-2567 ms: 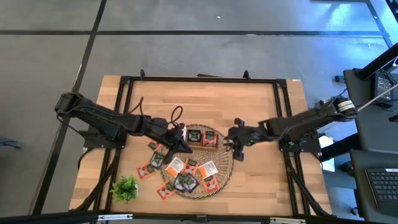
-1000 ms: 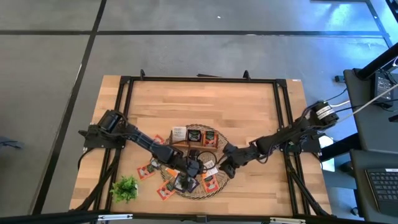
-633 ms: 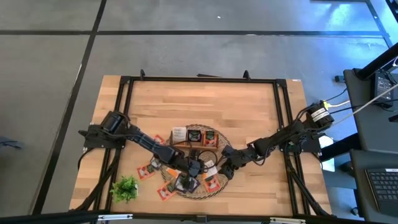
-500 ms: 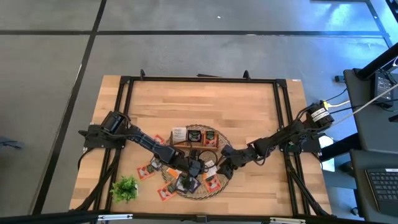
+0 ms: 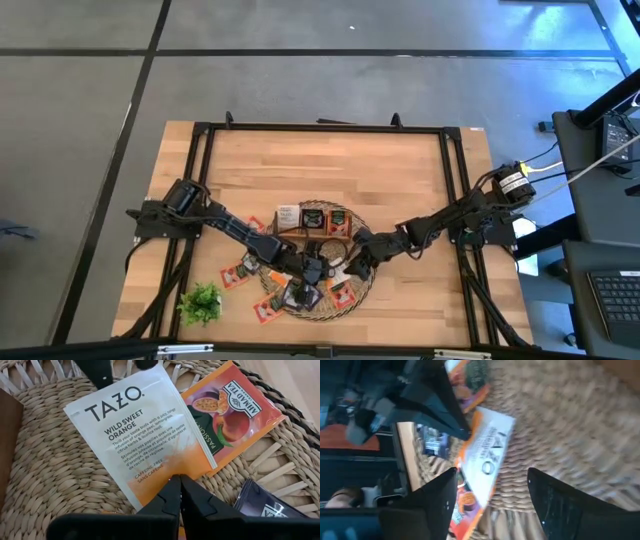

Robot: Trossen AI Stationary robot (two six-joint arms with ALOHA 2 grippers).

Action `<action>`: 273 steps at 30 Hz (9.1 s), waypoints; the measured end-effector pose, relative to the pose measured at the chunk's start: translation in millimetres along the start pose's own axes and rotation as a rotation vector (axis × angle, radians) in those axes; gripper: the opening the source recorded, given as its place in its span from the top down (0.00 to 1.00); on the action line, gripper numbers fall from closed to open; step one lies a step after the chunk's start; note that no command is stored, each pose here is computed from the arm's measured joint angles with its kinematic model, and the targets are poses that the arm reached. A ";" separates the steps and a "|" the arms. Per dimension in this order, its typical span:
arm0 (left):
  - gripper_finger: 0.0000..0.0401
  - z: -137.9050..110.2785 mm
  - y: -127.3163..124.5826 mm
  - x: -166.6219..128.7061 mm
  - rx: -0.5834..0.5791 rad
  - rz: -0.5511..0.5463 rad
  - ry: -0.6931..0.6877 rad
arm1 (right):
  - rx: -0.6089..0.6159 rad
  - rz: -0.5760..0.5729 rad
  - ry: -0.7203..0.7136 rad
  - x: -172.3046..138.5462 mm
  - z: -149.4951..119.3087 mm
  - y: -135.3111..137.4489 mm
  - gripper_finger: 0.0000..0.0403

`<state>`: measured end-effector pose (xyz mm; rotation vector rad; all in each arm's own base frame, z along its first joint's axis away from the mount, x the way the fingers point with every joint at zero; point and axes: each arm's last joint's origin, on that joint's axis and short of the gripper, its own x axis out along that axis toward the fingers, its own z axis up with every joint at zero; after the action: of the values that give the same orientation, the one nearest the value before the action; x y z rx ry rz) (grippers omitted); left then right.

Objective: Pick & Place Tea
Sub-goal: Put the right white tea bag into the left slot of the wooden organizer, then put the orange tea bag into the right slot of the wooden organizer

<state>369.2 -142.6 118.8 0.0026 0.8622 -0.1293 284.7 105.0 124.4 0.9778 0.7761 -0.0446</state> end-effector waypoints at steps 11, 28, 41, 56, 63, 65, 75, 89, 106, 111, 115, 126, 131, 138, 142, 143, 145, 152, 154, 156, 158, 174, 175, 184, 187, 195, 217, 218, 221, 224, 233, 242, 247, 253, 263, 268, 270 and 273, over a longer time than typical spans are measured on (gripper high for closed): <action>1.00 0.8 0.1 0.8 -0.002 0.004 -0.017 | -0.017 0.023 0.010 0.3 1.1 3.7 0.56; 1.00 0.7 0.7 1.0 -0.001 0.025 -0.022 | -0.020 0.017 -0.002 0.3 1.7 3.5 0.60; 1.00 0.8 0.7 1.0 -0.002 0.025 -0.023 | -0.013 -0.021 0.009 7.9 -1.4 -4.3 0.60; 1.00 0.8 0.7 1.0 -0.003 0.025 -0.024 | -0.023 0.056 0.020 9.8 -0.4 0.6 0.79; 1.00 0.8 0.7 1.0 -0.007 0.024 -0.023 | -0.045 0.053 0.023 9.8 -0.6 0.2 0.89; 1.00 1.1 0.7 0.7 -0.010 0.017 -0.023 | -0.053 0.055 0.022 9.8 -0.6 0.4 0.91; 1.00 30.3 -1.3 -52.0 0.008 -0.075 -0.114 | -0.186 0.124 0.034 3.9 3.3 12.6 0.98; 1.00 18.6 22.9 -169.1 -0.056 0.279 0.062 | -0.596 -0.152 0.075 -49.2 72.7 82.9 0.99; 1.00 -9.0 28.3 -207.7 -0.161 0.409 0.231 | -0.805 -0.222 0.129 -26.8 187.4 100.8 0.99; 1.00 -13.8 18.4 -226.7 -0.167 0.396 0.184 | -0.861 -0.255 0.211 -0.5 200.9 101.5 0.99; 1.00 -17.0 10.8 -241.1 -0.178 0.386 0.128 | -0.903 -0.268 0.242 15.9 208.5 103.1 0.99; 1.00 -22.3 1.6 -250.9 -0.150 0.373 0.103 | -0.940 -0.325 0.284 35.8 217.8 98.4 0.99; 1.00 -22.2 1.6 -250.9 -0.150 0.374 0.103 | -0.941 -0.329 0.290 37.0 216.9 95.6 0.97; 1.00 -22.2 1.6 -250.9 -0.155 0.376 0.100 | -0.972 -0.375 0.264 36.7 219.0 95.5 0.91; 1.00 -22.0 1.8 -251.0 -0.156 0.382 0.095 | -1.004 -0.387 0.264 36.5 219.8 95.0 0.88; 1.00 -22.0 1.9 -251.0 -0.155 0.386 0.093 | -1.007 -0.389 0.259 36.5 220.3 95.1 0.87; 1.00 -21.9 2.0 -251.0 -0.154 0.390 0.090 | -1.009 -0.414 0.231 36.9 222.0 95.7 0.85; 1.00 -21.4 2.5 -251.1 -0.187 0.411 0.068 | -0.961 -0.461 0.174 6.0 215.8 116.9 0.81; 1.00 -20.6 1.8 -250.0 -0.190 0.408 0.062 | -0.957 -0.450 0.186 -2.8 201.5 122.5 0.81; 1.00 -19.4 0.6 -247.7 -0.194 0.404 0.055 | -0.951 -0.438 0.206 -5.2 182.6 120.6 0.82; 1.00 -18.0 -1.0 -244.1 -0.192 0.400 0.050 | -0.936 -0.424 0.212 -9.7 162.2 116.4 0.82; 1.00 23.4 -26.8 -144.3 0.010 0.255 -0.143 | -0.887 -0.181 0.140 -21.9 23.6 84.0 0.83; 1.00 25.7 -28.0 -135.8 0.035 0.251 -0.162 | -0.897 -0.172 0.141 -19.7 18.8 80.9 0.83; 1.00 33.8 -42.7 -70.4 0.014 0.163 -0.341 | -1.031 -0.132 0.169 -0.9 -10.4 54.2 0.83; 1.00 31.9 -45.7 -55.7 0.035 0.079 -0.348 | -1.017 -0.124 0.158 -0.5 -11.1 55.7 0.83; 1.00 21.0 -48.1 -17.3 0.084 -0.156 -0.288 | -0.805 -0.134 0.147 -0.1 0.3 51.3 0.83; 1.00 6.6 -7.0 3.4 -0.171 -0.124 -0.037 | -1.100 0.029 0.182 20.8 -23.9 58.7 0.83; 1.00 5.5 -6.2 3.5 -0.178 -0.120 -0.024 | -1.102 0.019 0.181 21.7 -24.1 57.6 0.83; 1.00 4.7 -3.6 3.4 -0.199 -0.107 -0.005 | -1.100 0.006 0.185 23.7 -24.0 55.4 0.82; 1.00 4.3 -1.3 3.2 -0.207 -0.096 0.004 | -1.114 0.011 0.178 23.8 -23.7 56.1 0.76; 1.00 4.2 0.2 3.3 -0.209 -0.080 0.004 | -1.124 -0.033 0.070 24.5 -19.1 60.0 0.52; 1.00 3.9 0.1 3.3 -0.208 -0.078 0.007 | -1.150 -0.042 0.142 44.4 -28.1 43.2 0.46; 1.00 3.6 0.2 3.4 -0.208 -0.078 0.008 | -1.105 -0.056 0.152 50.3 -29.6 37.8 0.46; 1.00 3.7 0.6 3.5 -0.209 -0.069 0.005 | -0.964 -0.185 0.122 49.5 -27.1 32.2 0.46; 1.00 3.3 2.1 3.9 -0.210 -0.044 0.000 | -0.694 -0.457 -0.026 43.2 -25.5 19.5 0.46; 1.00 2.9 1.9 4.3 -0.201 -0.051 0.004 | -0.545 -0.513 -0.106 41.8 -24.2 16.0 0.46; 1.00 2.9 1.9 4.4 -0.199 -0.052 0.004 | -0.498 -0.540 -0.114 40.5 -25.2 13.5 0.46; 1.00 2.6 1.9 4.4 -0.188 -0.053 0.008 | -0.469 -0.567 -0.119 39.0 -27.2 11.6 0.46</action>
<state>374.3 -141.4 117.1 -0.1961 0.8798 -0.0977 302.2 144.0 100.5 0.2898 0.8824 -0.3915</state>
